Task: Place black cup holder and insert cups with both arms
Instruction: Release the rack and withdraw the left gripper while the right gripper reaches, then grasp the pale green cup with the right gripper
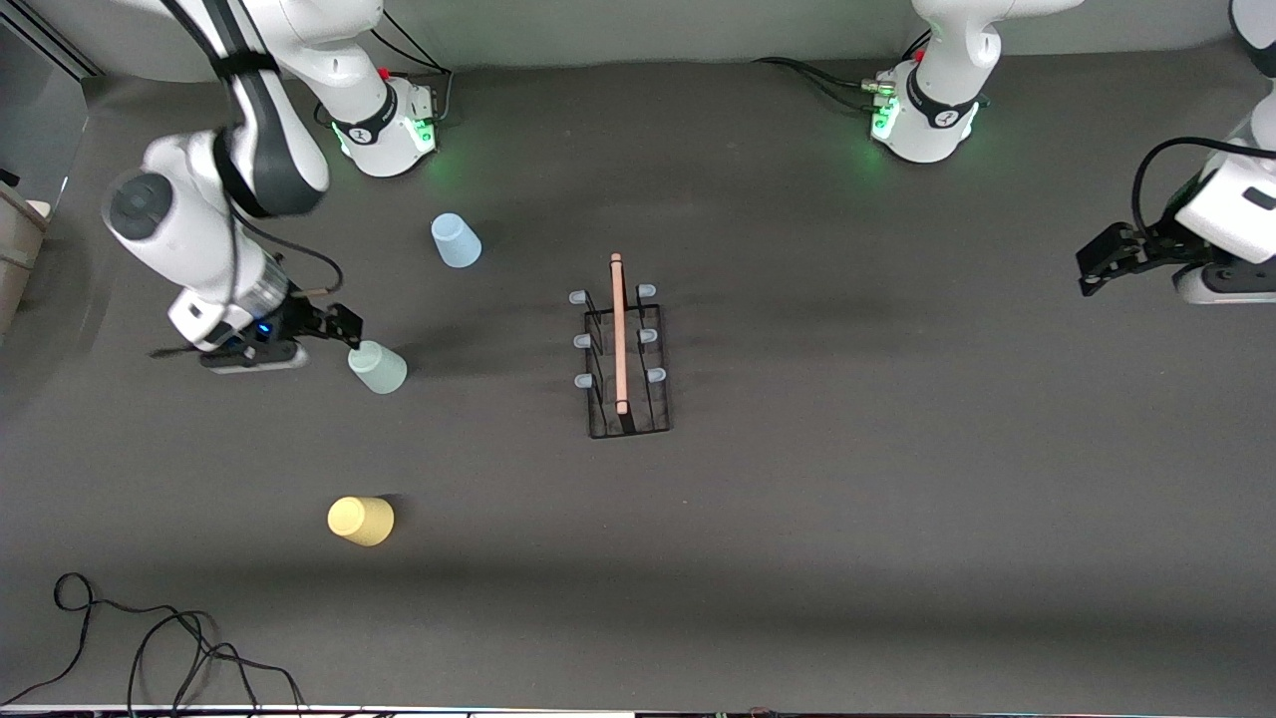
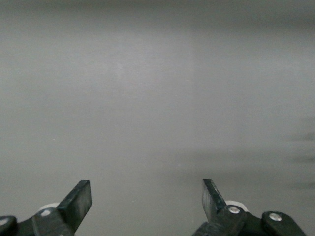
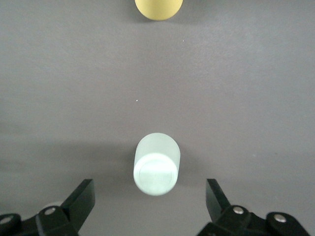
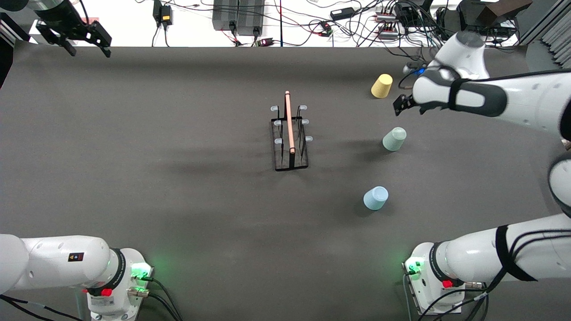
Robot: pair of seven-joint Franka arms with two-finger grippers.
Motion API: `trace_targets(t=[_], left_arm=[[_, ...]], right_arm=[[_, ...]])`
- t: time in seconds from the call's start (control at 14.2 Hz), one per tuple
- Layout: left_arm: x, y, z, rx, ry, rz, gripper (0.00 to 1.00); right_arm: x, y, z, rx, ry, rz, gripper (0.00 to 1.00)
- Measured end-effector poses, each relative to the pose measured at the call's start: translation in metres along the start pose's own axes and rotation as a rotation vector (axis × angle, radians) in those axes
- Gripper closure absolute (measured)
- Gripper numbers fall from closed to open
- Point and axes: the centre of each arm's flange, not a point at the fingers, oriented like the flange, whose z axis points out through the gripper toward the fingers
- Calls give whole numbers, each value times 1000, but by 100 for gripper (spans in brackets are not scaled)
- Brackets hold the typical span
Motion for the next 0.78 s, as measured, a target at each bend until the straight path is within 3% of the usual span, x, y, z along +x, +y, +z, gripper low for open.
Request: trace_targets(t=[0.28,0.64,0.71,0.78], left_arm=[[5,5,12,-15,-23,42,0],[2,-18,9,-20,-82,48,0],[1,-20,3,-20,-80,47,0],[0,-20,-1,-19,-79,48,0]], right_arm=[[-14,-2,62,-7,-21,-12,0],[-22,-5,88,-12,-73,-22,0],[-22,-5,90,-13,-73,-23,4],[-22,-5,90,-13,-68,-23,16]])
